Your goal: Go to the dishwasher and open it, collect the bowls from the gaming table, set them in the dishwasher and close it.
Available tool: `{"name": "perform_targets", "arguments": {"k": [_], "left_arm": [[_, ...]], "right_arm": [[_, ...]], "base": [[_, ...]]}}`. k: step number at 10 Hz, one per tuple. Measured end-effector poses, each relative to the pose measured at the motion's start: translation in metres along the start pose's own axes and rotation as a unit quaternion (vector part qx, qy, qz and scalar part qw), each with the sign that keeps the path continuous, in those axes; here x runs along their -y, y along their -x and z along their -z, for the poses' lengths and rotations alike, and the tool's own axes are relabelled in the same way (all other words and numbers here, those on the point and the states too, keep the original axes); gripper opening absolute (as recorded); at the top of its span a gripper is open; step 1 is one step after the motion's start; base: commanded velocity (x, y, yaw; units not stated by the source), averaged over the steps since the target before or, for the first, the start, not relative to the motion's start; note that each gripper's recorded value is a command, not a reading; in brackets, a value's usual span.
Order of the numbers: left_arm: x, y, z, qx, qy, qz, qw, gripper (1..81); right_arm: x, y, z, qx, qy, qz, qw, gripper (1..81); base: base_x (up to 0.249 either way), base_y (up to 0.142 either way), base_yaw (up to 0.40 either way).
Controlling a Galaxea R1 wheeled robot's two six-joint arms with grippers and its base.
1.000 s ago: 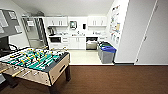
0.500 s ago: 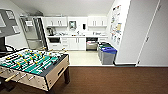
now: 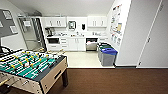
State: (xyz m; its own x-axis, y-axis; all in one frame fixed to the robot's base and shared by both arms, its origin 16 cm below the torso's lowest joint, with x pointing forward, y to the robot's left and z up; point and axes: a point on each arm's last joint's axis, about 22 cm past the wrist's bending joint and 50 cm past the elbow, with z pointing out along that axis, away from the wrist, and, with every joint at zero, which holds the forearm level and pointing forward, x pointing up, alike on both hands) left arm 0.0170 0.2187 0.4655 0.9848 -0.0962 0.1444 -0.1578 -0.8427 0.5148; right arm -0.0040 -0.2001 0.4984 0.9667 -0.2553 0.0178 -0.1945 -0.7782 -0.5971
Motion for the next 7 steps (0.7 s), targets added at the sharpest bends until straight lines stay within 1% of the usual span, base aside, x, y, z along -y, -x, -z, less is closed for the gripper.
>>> {"name": "perform_targets", "arguments": {"k": [3,4,5,6,7], "left_arm": [[-0.0009,0.0041,0.0000,0.002,0.000,0.001,1.0000,1.0],[0.0011,0.0043,0.0010,0.002,-0.001,0.001,1.0000,1.0],[-0.0037,0.0043,-0.0014,0.001,0.002,0.001,1.0000,1.0],[-0.0005,0.0019,0.0001,0.000,0.000,0.001,1.0000,1.0],[-0.0006,0.0018,-0.0001,0.000,0.000,0.000,1.0000,1.0]], "right_arm": [[-0.0004,0.0020,0.0002,0.001,0.000,0.000,1.0000,1.0],[-0.0008,0.0019,0.0006,0.000,0.000,0.000,1.0000,1.0],[-0.0016,0.0022,0.0011,0.000,0.001,0.000,1.0000,1.0],[-0.0004,0.0006,0.0001,0.000,0.000,0.001,1.0000,1.0],[-0.0015,-0.0003,0.0011,-0.001,0.001,0.001,1.0000,1.0]], "base": [[0.169,-0.063,0.000],[0.175,-0.063,0.000],[0.180,0.000,0.000],[0.183,0.000,0.000],[0.183,0.000,0.000]]}}
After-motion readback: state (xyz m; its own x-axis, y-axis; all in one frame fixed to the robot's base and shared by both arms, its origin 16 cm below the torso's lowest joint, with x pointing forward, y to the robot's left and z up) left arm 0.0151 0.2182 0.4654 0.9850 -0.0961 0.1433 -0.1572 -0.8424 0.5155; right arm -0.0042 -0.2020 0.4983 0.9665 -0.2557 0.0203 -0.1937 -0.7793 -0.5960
